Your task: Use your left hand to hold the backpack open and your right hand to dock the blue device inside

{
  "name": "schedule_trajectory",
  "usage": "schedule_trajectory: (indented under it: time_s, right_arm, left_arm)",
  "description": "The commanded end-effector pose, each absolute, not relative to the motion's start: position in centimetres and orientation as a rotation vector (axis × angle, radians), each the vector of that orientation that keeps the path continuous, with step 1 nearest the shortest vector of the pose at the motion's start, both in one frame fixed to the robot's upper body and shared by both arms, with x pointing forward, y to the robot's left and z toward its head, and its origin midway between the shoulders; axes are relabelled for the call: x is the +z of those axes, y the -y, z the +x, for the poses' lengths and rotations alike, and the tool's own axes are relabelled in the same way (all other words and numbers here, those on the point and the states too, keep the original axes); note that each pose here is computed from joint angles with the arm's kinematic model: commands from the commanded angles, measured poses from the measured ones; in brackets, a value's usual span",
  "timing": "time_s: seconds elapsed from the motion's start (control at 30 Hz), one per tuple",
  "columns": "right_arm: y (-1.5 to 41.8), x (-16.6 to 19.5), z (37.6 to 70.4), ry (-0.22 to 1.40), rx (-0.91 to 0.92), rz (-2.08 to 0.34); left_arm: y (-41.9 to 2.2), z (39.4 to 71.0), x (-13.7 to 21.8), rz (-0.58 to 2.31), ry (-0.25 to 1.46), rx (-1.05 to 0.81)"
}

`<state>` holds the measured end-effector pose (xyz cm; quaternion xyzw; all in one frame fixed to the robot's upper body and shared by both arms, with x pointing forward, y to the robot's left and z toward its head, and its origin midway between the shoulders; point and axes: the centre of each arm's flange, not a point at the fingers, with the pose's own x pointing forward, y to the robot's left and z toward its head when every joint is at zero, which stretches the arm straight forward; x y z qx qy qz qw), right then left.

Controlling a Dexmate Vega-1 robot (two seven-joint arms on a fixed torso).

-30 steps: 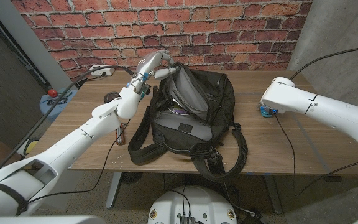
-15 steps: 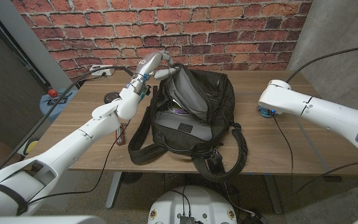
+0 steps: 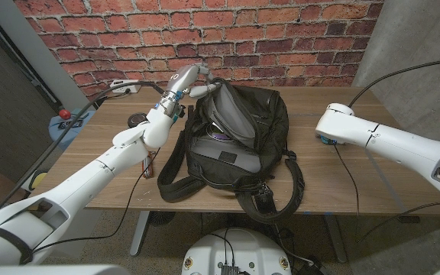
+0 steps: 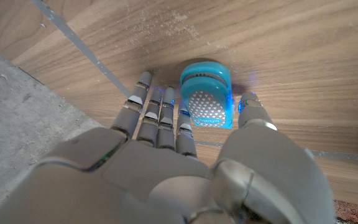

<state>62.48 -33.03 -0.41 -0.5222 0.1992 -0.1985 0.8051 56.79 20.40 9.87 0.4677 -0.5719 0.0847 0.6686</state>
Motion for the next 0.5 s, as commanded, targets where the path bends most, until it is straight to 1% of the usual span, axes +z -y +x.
schedule_trajectory:
  time_s: [0.03,0.5]
  right_arm:
    - [33.09,-1.21,62.75,-0.409,-0.471,-1.13]
    - [32.79,-2.16,63.06,-0.391,-0.526,-1.153]
  left_arm:
    - [-20.16,56.26,9.7,1.054,1.294,0.184]
    - [-20.11,56.24,9.47,1.054,1.293,0.185]
